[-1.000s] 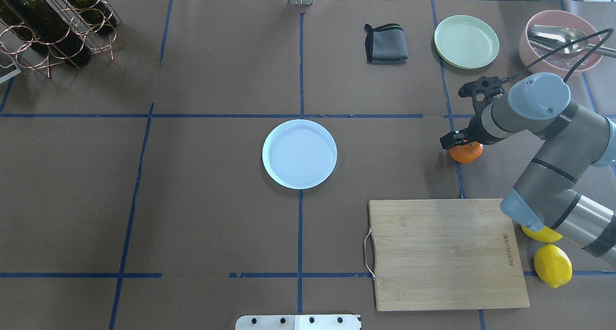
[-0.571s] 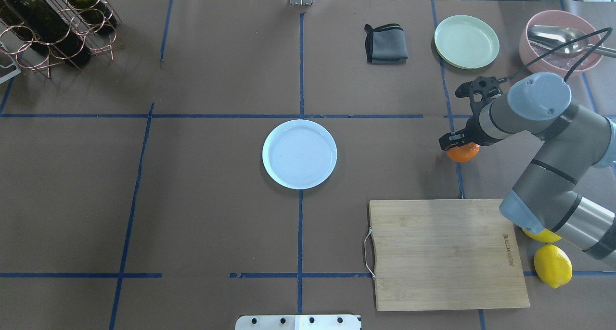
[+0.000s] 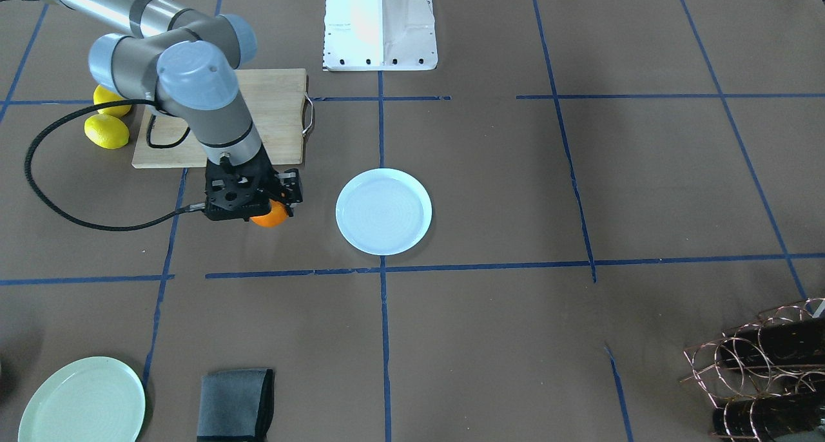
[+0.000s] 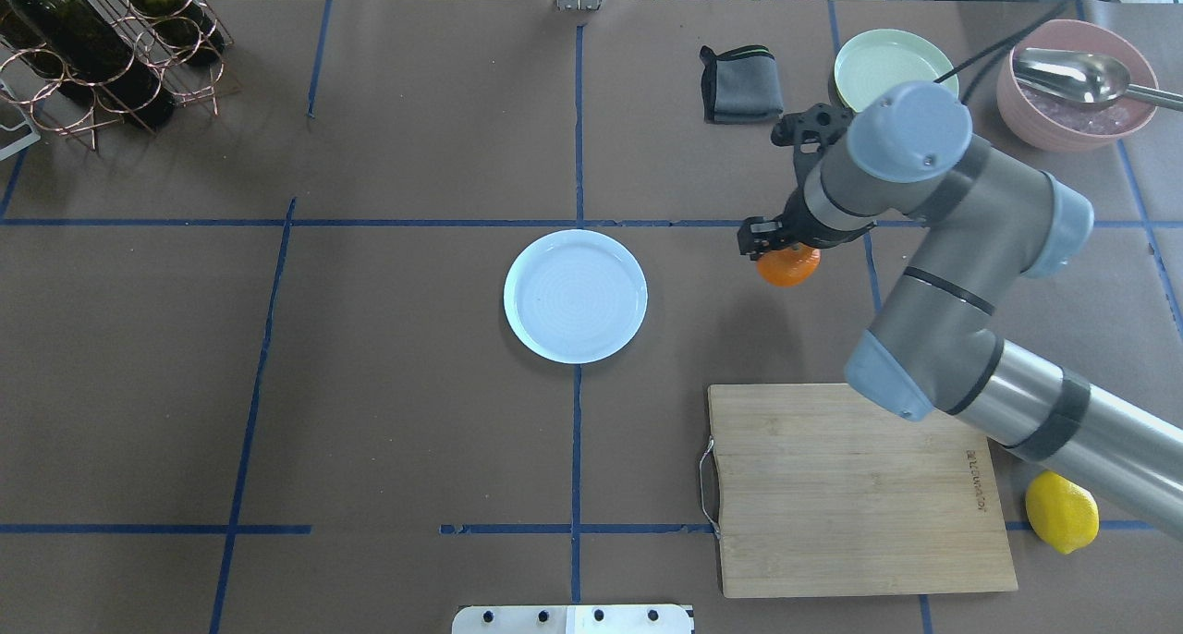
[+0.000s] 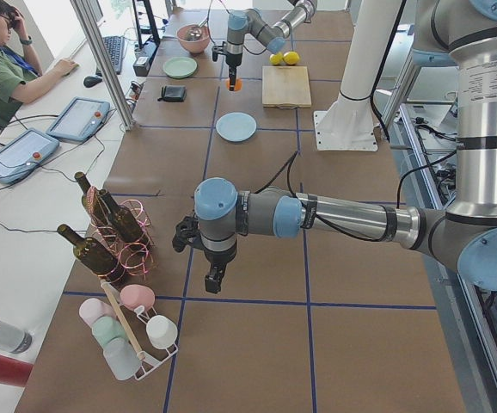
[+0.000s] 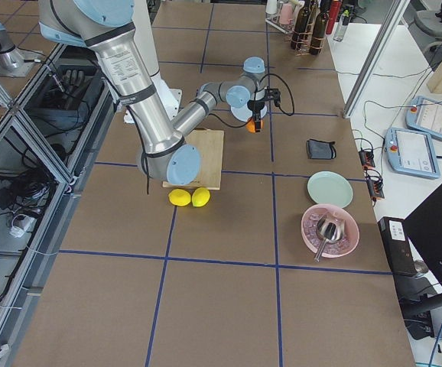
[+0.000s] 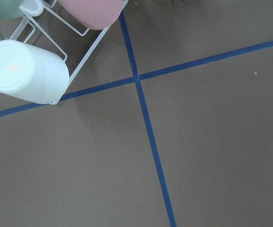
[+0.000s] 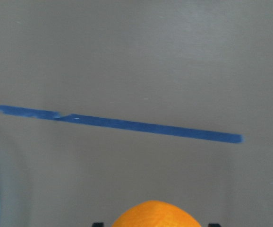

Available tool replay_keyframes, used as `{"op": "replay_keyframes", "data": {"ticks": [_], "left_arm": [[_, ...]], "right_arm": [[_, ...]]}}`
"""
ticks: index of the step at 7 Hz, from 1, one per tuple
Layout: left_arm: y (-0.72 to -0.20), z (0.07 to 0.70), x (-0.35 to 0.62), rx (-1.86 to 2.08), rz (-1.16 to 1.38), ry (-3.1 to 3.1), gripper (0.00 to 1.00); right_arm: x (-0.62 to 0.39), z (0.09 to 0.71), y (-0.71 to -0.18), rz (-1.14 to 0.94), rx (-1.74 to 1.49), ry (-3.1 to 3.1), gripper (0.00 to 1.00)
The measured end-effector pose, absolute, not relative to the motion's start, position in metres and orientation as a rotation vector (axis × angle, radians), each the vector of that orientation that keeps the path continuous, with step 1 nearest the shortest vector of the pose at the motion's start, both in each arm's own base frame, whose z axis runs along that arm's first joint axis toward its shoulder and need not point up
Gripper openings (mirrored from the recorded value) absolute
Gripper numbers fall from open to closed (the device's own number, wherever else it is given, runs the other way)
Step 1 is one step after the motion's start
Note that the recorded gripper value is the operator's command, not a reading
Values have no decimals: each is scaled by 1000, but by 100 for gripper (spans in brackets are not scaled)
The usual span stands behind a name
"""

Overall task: Pick orange to plate
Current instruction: 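Carry the orange with the right gripper over the light blue plate, then lower the orange onto the plate and open the right gripper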

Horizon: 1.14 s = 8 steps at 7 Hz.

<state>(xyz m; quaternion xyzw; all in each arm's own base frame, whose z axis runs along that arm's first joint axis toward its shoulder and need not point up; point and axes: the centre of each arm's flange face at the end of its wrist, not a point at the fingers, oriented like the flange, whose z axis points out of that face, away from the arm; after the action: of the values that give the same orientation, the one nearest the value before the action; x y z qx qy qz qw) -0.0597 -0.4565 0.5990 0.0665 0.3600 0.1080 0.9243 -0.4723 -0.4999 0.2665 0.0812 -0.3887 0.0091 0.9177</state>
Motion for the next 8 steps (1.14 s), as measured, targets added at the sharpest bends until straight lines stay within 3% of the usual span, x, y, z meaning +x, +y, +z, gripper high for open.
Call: {"op": "replay_keyframes", "data": {"ticks": [3,4,5,6,8], "left_arm": [[-457,598,-59,138,221,750,100],[-456,598,-59,138,221,750,100],[-456,597,-59,140,221,750,100],[-456,597,-59,140,222,750,100],[-456,596,-59,140,222,751,100]], "right_arm": [[-584,186,-484,144,168,-786,23],[-610,178,-483,172,171,-767,34],[-627,177,-483,185,180,-755,58],[-637,181,-482,190,191,-748,100],[-645,187,-482,192,193,-737,100]]}}
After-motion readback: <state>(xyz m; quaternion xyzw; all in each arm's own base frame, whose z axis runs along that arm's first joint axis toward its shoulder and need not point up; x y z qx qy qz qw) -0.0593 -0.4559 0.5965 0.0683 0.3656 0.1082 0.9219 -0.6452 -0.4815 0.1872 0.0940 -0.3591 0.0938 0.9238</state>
